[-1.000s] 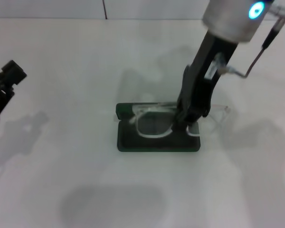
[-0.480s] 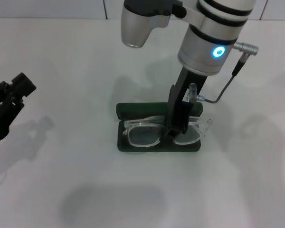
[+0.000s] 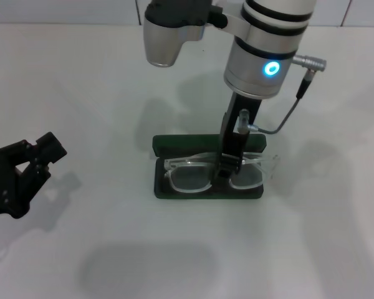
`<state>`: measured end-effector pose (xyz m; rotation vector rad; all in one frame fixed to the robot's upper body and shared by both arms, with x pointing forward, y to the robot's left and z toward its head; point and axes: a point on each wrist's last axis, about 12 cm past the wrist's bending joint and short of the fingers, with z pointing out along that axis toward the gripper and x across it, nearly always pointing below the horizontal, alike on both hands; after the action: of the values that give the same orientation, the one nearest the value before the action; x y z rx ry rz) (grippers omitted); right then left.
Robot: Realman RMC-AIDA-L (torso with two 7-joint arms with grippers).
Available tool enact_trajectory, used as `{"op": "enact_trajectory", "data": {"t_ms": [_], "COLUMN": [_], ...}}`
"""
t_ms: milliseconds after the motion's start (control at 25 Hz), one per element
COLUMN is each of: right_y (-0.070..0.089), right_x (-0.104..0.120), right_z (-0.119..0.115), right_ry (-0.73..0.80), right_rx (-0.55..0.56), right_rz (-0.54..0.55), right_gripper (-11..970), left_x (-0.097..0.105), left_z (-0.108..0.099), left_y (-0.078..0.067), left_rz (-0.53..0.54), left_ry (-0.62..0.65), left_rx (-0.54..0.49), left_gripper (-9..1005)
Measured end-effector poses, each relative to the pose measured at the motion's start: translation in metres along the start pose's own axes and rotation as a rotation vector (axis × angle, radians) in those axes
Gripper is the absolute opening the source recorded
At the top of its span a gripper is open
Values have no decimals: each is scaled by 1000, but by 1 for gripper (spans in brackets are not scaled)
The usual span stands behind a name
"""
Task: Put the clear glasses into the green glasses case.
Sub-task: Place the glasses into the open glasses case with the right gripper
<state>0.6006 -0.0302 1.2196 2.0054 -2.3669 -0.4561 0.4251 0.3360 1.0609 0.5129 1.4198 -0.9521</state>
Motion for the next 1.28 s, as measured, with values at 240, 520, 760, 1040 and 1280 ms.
{"op": "enact_trajectory", "data": {"t_ms": [240, 520, 760, 1040, 1280], "right_y": [-5, -4, -7, -8, -11], "right_x": [-8, -9, -6, -5, -3], "right_z": [3, 13, 21, 28, 32], "right_ry": [26, 22, 8, 4, -14], "right_rx": [62, 70, 76, 94, 106], "right_rz": [-12, -31, -30, -38, -35], "right_gripper": [122, 123, 123, 123, 123], "left_x": [5, 10, 11, 12, 16], "left_z": [2, 7, 7, 7, 9], "left_y": [-5, -8, -7, -7, -9], "left_rz": [3, 21, 27, 28, 23], "left_ry": [0, 16, 24, 27, 35], "left_rx": [4, 24, 19, 11, 13], "left_gripper": [138, 138, 138, 138, 138]}}
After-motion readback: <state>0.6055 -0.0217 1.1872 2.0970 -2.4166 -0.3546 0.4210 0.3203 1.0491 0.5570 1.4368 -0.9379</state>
